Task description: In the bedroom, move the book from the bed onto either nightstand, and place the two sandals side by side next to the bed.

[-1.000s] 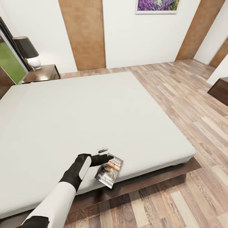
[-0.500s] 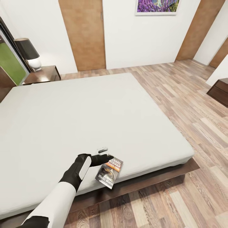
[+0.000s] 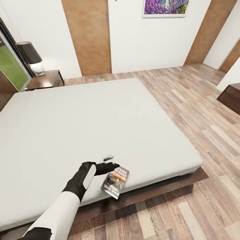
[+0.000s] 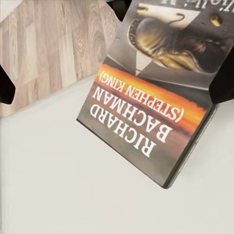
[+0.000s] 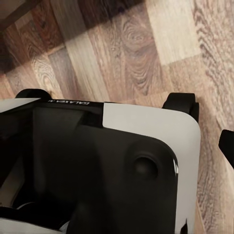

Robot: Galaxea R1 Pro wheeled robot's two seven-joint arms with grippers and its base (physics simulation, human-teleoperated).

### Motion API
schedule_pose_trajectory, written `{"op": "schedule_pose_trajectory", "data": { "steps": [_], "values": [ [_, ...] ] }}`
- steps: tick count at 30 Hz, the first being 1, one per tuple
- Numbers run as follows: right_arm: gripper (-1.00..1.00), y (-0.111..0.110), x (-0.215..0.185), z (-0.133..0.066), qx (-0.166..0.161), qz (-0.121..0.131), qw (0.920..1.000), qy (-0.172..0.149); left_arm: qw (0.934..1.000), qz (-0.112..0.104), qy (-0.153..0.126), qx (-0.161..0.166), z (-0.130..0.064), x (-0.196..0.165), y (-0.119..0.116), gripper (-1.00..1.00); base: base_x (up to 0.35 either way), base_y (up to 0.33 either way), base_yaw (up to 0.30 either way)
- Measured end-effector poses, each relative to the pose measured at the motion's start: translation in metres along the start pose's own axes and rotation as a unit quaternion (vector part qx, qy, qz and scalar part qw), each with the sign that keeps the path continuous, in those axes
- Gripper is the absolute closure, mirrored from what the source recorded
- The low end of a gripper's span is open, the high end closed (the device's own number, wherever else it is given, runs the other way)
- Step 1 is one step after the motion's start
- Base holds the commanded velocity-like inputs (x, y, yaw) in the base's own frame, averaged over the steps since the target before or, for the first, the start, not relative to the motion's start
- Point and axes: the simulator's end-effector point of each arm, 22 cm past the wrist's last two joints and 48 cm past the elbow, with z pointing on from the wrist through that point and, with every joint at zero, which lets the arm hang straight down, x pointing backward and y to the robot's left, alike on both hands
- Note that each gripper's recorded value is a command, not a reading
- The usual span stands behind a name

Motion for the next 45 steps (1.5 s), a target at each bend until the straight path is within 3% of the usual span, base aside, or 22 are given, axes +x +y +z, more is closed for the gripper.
{"op": "schedule_pose_trajectory", "data": {
  "steps": [45],
  "values": [
    [-1.0,0.029,0.003,-0.056,-0.001,0.0,1.0,0.001,1.0,0.0,0.001,0.001,-0.052,-0.01,-0.033,-1.0,0.0,0.0,0.0]
  ]
}}
